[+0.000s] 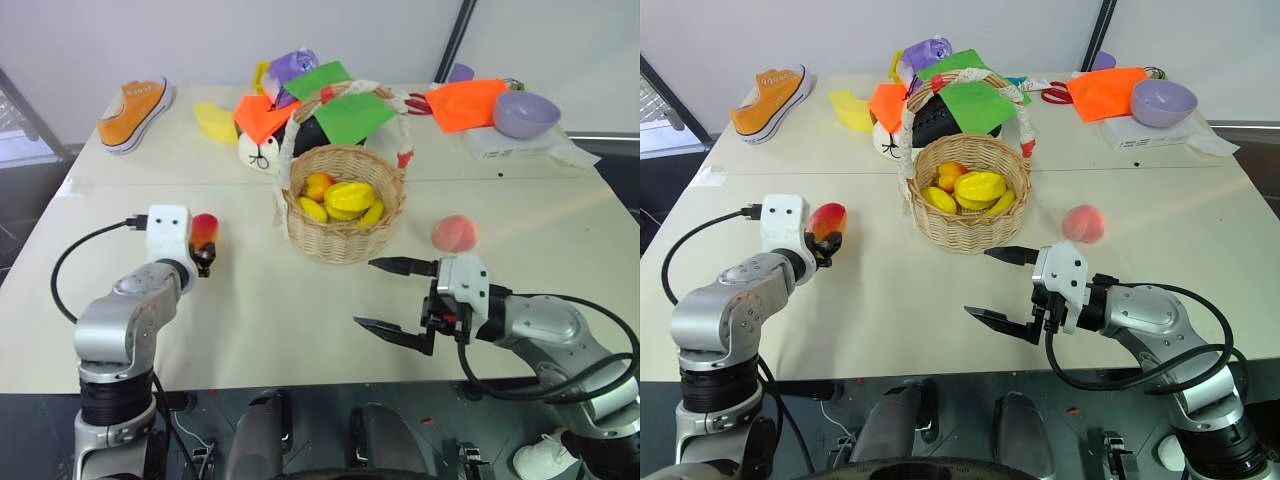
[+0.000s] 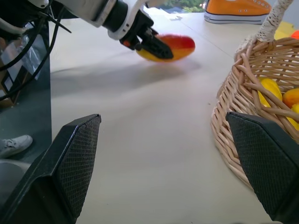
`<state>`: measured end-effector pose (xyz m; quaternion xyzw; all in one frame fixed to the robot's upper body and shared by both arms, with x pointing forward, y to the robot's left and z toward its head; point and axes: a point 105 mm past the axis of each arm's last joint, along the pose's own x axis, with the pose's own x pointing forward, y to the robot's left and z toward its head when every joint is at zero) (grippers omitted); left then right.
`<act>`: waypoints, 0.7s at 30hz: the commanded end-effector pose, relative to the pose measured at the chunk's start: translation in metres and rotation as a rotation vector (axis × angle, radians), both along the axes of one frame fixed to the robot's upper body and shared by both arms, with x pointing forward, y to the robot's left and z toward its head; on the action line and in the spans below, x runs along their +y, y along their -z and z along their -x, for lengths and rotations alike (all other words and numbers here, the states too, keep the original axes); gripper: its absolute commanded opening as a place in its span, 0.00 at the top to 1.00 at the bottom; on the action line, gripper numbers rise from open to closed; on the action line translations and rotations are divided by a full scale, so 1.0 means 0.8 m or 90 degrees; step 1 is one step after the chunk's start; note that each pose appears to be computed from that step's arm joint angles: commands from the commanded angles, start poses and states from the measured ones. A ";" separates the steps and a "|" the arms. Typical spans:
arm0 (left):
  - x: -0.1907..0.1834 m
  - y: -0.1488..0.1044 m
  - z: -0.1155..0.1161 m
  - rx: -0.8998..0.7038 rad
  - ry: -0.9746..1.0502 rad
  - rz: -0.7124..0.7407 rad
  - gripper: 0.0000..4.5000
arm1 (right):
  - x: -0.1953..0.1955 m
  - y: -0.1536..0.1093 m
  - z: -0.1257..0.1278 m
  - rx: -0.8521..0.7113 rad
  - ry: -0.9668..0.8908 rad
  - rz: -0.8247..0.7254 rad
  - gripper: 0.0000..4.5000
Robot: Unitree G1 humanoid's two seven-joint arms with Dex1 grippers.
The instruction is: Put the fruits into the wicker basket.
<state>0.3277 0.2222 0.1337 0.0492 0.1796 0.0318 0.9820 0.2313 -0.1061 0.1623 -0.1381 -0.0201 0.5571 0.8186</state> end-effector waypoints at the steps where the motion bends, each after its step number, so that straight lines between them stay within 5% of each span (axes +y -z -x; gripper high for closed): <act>1: -0.006 -0.076 0.008 -0.202 0.088 -0.003 0.49 | 0.003 -0.010 0.004 -0.034 -0.007 -0.002 0.00; 6: -0.065 -0.100 0.079 -0.241 0.443 0.046 0.49 | -0.003 -0.012 -0.006 -0.040 0.006 0.004 0.00; 9: -0.096 -0.108 0.086 -0.235 0.535 0.082 0.49 | 0.000 -0.010 -0.008 -0.043 0.003 0.011 0.00; 13: -0.164 -0.118 0.063 -0.249 0.612 0.027 0.49 | 0.000 -0.013 -0.014 -0.050 0.019 0.008 0.00; 16: -0.195 -0.117 0.009 -0.240 0.558 -0.032 0.49 | -0.010 -0.017 -0.026 -0.047 0.064 0.007 0.00; 21: -0.230 -0.114 -0.035 -0.225 0.547 -0.085 0.49 | -0.043 -0.017 -0.045 -0.036 0.163 0.017 0.00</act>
